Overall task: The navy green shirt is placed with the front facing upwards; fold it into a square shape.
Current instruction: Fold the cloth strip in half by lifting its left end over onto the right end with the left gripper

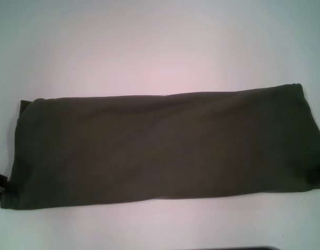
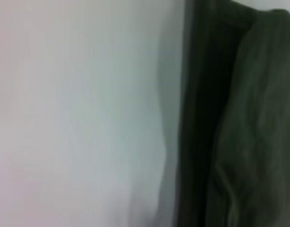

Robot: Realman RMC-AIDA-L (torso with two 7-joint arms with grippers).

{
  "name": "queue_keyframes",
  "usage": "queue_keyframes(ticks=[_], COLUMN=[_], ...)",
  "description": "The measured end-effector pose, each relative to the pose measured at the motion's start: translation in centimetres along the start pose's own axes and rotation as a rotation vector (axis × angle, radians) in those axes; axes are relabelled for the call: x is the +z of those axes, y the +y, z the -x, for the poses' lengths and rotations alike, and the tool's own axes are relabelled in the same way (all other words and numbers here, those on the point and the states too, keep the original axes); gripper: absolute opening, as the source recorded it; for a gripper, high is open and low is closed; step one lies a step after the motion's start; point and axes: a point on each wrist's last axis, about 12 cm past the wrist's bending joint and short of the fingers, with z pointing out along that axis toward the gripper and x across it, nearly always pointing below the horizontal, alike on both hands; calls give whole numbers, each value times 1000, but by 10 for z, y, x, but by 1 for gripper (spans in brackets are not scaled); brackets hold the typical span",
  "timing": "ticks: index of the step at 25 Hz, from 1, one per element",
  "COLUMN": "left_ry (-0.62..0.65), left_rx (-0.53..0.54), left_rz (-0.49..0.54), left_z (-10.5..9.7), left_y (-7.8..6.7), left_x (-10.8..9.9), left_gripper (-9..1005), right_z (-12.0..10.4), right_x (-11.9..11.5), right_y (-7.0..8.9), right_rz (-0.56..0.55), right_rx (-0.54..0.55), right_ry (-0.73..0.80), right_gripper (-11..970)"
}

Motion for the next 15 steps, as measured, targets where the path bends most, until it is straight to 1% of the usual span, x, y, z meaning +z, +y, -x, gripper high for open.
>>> queue_keyframes(ticks=[1, 6, 10, 15], left_ry=[-3, -23, -58, -128], left_rx=[-4, -20, -27, -30], left_rz=[4, 21, 33, 23], left_z=[0, -1, -1, -2], left_y=[1, 4, 6, 7], left_x=[-2, -10, -22, -41], left_gripper=[174, 401, 399, 397], right_z=[-2, -8, -8, -4], right_x=[-3, -20, -34, -47], right_y=[-3, -14, -15, -8], right_rz=[-5, -35, -45, -27], right_rx=[11, 50, 55, 28], right_ry=[-5, -55, -94, -131], right_gripper=[141, 331, 367, 402])
